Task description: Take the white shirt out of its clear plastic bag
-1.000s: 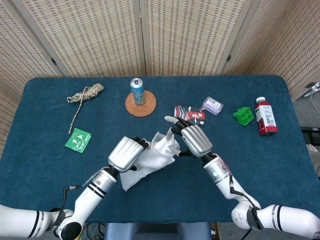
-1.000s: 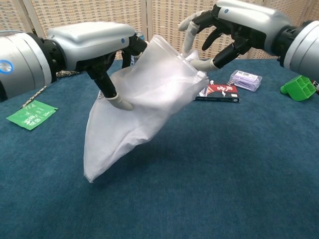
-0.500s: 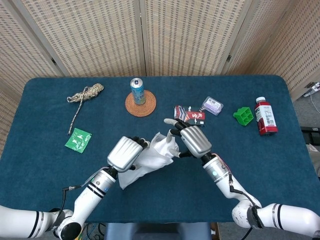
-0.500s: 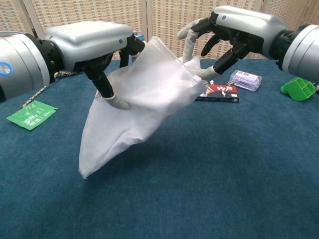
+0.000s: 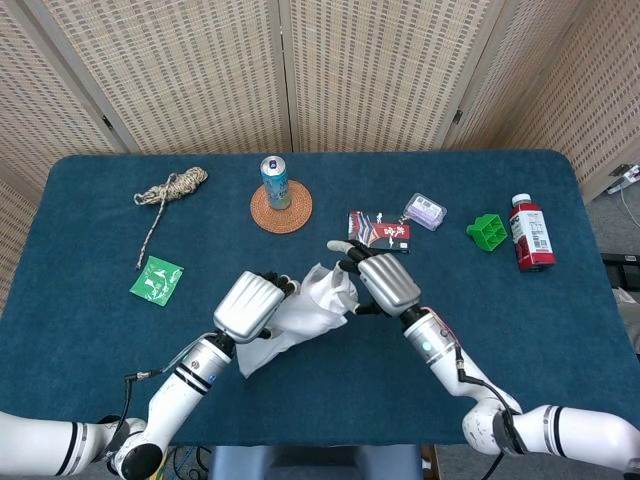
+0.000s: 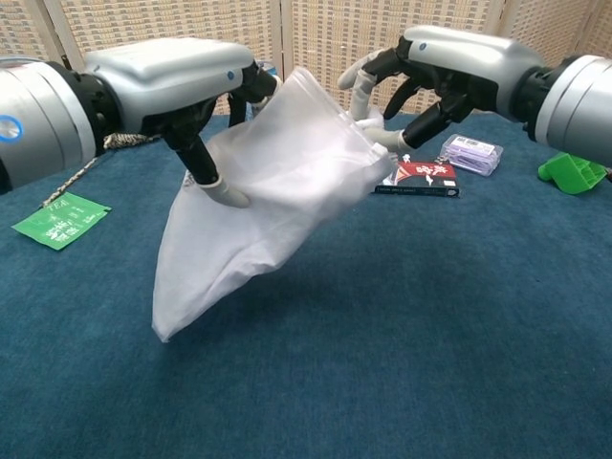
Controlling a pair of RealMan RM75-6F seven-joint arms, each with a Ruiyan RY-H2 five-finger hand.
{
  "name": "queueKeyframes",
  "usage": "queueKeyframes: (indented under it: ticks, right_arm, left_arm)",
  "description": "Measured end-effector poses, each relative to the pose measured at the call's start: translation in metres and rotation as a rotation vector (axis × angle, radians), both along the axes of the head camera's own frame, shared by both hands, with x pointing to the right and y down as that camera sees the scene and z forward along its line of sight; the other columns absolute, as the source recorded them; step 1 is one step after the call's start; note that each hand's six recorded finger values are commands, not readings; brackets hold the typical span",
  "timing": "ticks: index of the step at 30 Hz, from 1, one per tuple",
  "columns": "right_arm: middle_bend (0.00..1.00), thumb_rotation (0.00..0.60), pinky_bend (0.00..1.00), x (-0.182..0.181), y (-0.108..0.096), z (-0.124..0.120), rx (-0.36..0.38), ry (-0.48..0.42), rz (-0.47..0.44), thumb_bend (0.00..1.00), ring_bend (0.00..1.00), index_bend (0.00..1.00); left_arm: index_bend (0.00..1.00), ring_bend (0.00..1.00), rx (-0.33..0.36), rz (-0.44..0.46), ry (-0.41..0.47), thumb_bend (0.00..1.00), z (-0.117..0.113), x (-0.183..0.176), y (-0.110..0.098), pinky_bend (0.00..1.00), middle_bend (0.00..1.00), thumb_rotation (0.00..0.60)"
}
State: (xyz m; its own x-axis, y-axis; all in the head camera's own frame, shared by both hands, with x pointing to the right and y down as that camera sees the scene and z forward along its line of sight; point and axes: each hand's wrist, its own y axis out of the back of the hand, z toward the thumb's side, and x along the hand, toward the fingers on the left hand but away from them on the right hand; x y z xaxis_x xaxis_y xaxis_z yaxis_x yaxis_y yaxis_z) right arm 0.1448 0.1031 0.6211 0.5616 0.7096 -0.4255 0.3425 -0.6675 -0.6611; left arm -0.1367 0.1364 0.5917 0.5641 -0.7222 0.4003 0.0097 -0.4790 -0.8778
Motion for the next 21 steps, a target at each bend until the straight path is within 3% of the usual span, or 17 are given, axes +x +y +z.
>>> queueKeyframes:
  ticks: [3,7,17,21]
  right_arm:
    - [0.18,0.600,0.28,-0.001,0.000,0.001,0.003,0.004,0.003,0.63,0.10,0.58]
    - [0.20,0.600,0.28,-0.002,-0.001,0.001,0.008,0.005,0.011,0.69,0.10,0.62]
    - [0.23,0.600,0.28,-0.005,-0.011,0.004,0.028,0.016,0.023,0.70,0.10,0.66]
    - [0.23,0.600,0.28,-0.010,-0.017,0.007,0.034,0.024,0.017,0.70,0.10,0.66]
  left_arm:
    - [0.40,0.46,0.001,0.000,0.000,0.00,0.000,0.000,0.000,0.67,0.46,0.600]
    - [0.40,0.46,-0.002,-0.002,-0.004,0.00,0.002,-0.002,0.001,0.67,0.46,0.600]
    - [0.39,0.46,-0.021,-0.014,-0.067,0.00,0.019,-0.014,0.003,0.67,0.46,0.600]
    - [0.35,0.46,-0.027,-0.023,-0.095,0.00,0.025,-0.021,0.004,0.67,0.46,0.600]
